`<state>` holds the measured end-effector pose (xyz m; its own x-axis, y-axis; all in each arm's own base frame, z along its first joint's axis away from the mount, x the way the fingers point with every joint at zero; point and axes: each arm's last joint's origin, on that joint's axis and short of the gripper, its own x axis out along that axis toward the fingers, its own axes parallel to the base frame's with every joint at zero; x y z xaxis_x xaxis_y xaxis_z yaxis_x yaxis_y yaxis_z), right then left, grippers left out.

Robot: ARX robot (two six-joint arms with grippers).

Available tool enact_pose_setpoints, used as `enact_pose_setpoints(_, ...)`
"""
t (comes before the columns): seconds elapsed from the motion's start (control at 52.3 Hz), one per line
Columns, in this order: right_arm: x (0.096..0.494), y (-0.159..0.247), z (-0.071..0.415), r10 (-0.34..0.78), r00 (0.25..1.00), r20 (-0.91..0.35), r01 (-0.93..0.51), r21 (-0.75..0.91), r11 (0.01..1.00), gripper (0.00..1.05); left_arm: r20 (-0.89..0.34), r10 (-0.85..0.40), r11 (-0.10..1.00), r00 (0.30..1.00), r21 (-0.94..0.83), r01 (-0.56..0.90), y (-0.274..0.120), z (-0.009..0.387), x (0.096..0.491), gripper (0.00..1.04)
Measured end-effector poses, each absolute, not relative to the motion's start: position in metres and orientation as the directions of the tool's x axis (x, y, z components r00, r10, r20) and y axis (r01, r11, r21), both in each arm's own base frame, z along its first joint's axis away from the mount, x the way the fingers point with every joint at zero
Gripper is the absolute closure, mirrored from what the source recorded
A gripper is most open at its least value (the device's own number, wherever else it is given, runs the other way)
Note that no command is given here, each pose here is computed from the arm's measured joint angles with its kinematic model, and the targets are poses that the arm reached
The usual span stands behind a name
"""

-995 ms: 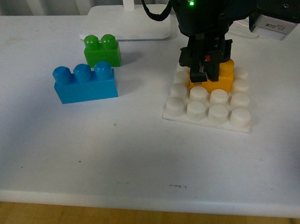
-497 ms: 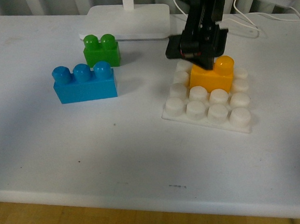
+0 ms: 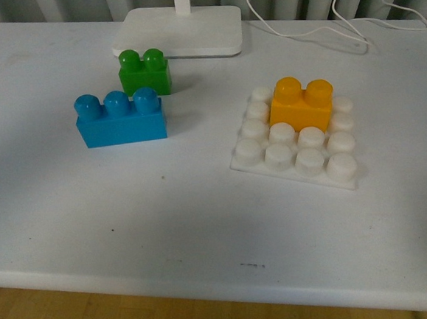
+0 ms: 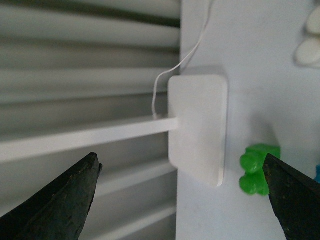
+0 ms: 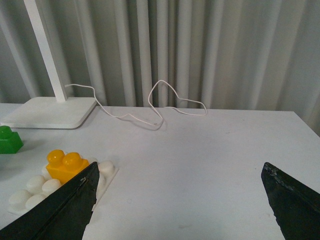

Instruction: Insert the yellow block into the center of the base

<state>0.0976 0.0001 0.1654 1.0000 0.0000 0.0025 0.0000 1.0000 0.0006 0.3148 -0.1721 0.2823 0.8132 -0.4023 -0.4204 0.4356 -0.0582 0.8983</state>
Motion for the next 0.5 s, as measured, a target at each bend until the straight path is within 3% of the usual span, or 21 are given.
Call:
enact_pose_setpoints(0.21,0.098,0.0,0.165,0.0,1.0,0.003,0.0,0.001,1.0,0.09,-0.176,-0.204,0.248,0.963,0.942,0.224,-0.09,0.253,0.243,0.06)
enact_pose_setpoints(0.383,0.098,0.0,0.165,0.0,1.0,0.002,0.0,0.001,1.0,0.09,-0.072,0.024,0.568,0.997,0.822,0.046,-0.053,0.221,0.189,0.06)
enact_pose_setpoints(0.497,0.098,0.0,0.165,0.0,1.0,0.003,0.0,0.0,1.0,0.09,-0.069,0.059,0.689,0.996,0.725,0.01,-0.046,0.206,0.174,0.06)
